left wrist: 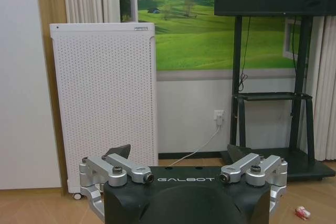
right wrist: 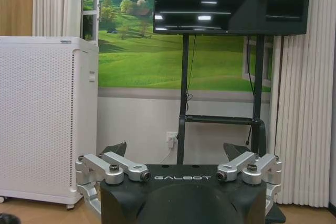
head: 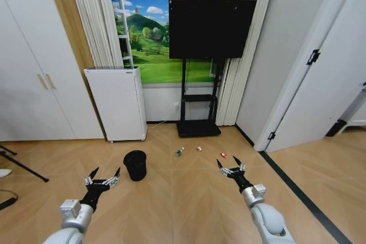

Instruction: Pick up the trash bin and place the garbage on the floor into it.

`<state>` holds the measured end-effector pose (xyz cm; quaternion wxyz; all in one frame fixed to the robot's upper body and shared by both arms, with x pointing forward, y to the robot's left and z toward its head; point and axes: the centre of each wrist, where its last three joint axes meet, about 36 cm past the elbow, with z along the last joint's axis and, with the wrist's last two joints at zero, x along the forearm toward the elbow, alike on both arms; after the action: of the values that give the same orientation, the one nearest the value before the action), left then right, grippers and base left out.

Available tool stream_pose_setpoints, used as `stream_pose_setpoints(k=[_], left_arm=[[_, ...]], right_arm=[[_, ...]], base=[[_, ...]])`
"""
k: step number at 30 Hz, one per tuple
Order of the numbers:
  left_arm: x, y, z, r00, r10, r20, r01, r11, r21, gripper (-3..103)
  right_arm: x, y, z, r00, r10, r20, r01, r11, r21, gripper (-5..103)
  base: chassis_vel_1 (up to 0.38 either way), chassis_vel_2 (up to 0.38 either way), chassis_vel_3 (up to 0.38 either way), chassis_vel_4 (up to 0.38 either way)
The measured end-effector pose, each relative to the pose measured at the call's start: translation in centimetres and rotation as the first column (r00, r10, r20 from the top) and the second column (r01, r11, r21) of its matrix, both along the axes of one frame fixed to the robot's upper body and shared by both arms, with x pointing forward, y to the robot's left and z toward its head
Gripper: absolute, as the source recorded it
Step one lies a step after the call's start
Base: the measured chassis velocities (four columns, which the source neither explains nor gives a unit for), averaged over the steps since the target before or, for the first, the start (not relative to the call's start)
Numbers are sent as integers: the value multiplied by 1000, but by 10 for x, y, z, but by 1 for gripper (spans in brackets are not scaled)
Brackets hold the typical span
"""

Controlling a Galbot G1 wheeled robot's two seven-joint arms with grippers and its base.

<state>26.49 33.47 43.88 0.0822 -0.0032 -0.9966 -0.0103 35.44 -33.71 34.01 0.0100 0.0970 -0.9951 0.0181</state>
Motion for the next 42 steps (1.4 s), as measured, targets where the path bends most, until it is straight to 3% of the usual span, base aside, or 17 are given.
stream_pose_setpoints(k=[33, 42], left_arm=[[5, 4, -2, 1000, -4, 5, 4, 1000, -7, 100], [3, 2, -6, 1000, 16, 6, -16, 1000, -15, 100]], right_arm=[[-2, 18, 2, 1000, -22, -17, 22, 1000, -1, 100], [-5, 21, -4, 998, -57, -33, 57, 998, 7, 100]], base=[[-349, 348, 352, -355], [-102, 109, 80, -42]])
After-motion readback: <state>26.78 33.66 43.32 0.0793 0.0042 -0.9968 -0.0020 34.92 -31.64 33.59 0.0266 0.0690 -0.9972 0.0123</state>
